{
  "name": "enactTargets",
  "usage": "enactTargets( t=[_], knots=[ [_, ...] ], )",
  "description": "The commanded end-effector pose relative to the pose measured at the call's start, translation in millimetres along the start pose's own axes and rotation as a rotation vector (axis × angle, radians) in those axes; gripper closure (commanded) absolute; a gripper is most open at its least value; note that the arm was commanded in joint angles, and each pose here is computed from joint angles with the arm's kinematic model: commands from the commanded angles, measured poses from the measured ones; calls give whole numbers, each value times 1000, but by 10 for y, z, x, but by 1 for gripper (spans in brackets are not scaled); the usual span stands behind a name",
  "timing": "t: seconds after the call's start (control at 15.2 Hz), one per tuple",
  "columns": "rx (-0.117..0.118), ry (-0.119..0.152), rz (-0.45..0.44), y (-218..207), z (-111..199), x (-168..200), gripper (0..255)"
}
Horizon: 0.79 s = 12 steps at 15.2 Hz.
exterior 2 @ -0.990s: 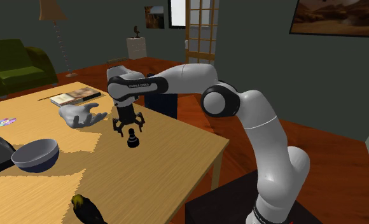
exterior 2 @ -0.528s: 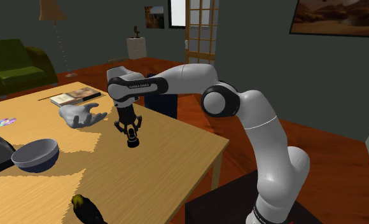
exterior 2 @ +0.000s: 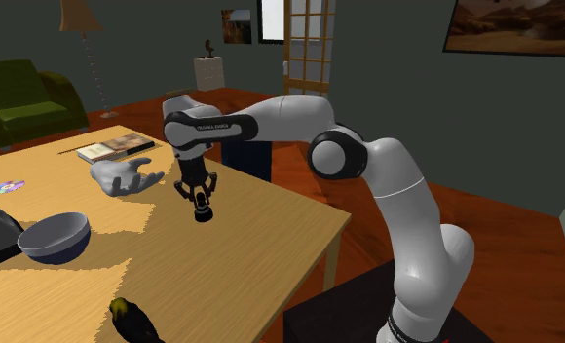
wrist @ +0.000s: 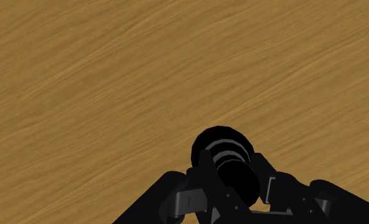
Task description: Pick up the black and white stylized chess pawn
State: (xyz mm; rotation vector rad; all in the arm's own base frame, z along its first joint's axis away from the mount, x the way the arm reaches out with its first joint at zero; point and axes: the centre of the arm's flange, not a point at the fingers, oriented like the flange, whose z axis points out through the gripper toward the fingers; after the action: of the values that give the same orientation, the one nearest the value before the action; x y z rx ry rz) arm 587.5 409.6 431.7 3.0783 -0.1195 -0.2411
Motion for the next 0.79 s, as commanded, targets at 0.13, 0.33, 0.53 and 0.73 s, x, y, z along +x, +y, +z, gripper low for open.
enactTargets(
  t=[0.13, 0.33, 0.53, 0.73],
  knots=[
    [0, 0, 0, 6, -198, -36, 255],
    [0, 0, 0, 15, -354, -60, 255],
    [0, 0, 0, 24, -510, -84, 255],
    [0, 0, 0, 31, -622, -102, 255]
  ],
)
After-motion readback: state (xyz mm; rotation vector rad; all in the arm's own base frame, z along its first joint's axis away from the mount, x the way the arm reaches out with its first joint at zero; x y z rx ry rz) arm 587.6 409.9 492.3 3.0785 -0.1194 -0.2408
